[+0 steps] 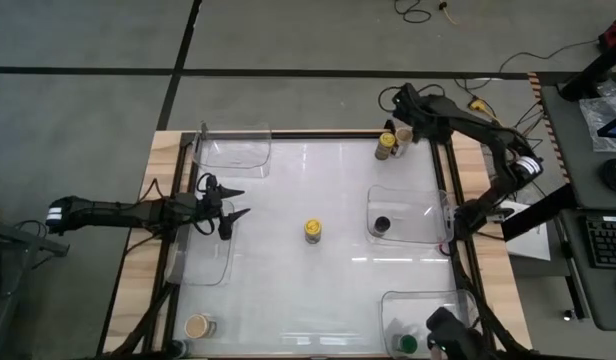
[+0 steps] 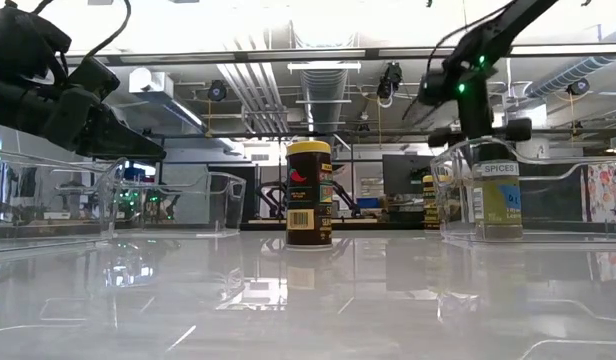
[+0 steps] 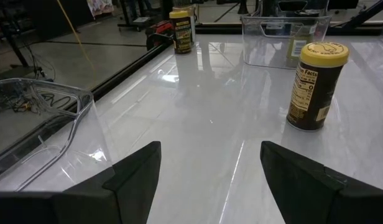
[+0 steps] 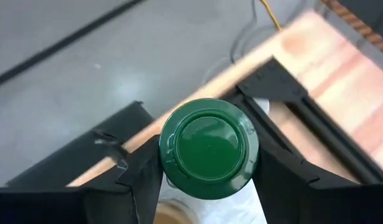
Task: Sort spices by type
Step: Put the green seasoning bottle into the bottom transparent bin
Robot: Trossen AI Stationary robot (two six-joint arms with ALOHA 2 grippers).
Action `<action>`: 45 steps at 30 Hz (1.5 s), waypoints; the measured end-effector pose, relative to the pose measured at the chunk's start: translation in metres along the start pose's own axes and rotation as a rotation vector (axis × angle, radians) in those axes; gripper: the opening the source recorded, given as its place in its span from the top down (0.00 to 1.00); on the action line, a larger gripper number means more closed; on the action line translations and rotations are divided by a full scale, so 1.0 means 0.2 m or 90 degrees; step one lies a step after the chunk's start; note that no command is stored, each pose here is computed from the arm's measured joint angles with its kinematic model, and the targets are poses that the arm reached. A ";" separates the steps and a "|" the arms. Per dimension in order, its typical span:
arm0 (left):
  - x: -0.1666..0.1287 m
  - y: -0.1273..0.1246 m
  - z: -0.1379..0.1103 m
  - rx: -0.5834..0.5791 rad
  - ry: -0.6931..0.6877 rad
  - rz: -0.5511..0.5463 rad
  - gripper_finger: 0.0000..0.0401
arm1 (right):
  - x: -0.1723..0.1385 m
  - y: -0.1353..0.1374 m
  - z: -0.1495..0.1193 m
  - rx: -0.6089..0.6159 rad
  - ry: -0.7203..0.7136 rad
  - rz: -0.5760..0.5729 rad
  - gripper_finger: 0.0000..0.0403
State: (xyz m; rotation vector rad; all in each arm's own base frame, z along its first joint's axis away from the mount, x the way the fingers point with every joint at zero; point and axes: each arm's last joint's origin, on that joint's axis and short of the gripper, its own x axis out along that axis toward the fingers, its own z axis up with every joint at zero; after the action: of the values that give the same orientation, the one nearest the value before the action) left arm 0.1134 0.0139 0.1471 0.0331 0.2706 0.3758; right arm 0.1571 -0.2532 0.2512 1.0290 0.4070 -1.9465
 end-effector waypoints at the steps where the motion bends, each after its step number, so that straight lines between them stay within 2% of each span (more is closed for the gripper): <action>1: 0.00 0.00 0.00 0.000 0.000 0.000 0.35 | -0.04 -0.01 0.02 -0.009 -0.008 0.016 0.50; 5: 0.00 0.00 0.00 0.000 0.000 0.000 0.35 | -0.20 -0.04 0.07 -0.051 -0.038 0.080 0.48; 10: 0.00 0.00 0.00 0.000 0.000 0.000 0.35 | -0.45 -0.11 0.11 -0.143 -0.082 0.173 0.50; 17: 0.00 0.00 0.00 0.000 0.000 0.000 0.35 | -0.79 -0.26 0.04 -0.284 -0.089 0.337 0.49; 25: 0.00 0.00 0.00 0.000 0.000 0.000 0.35 | -1.04 -0.46 -0.17 -0.402 -0.010 0.483 0.50; 29: 0.00 0.00 0.00 0.000 0.000 0.000 0.35 | -1.15 -0.52 -0.32 -0.503 0.021 0.569 0.50; 38: 0.00 0.00 0.00 0.000 0.000 0.000 0.35 | -1.37 -0.66 -0.65 -0.705 0.068 0.713 0.50; 45: 0.00 0.00 0.00 0.000 0.000 0.000 0.35 | -1.51 -0.83 -0.86 -0.855 0.089 0.786 0.51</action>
State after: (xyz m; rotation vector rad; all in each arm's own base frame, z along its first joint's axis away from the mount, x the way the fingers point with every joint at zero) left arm 0.1135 0.0138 0.1471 0.0332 0.2709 0.3757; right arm 0.1925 0.1120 0.3684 0.2751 0.7406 -0.2547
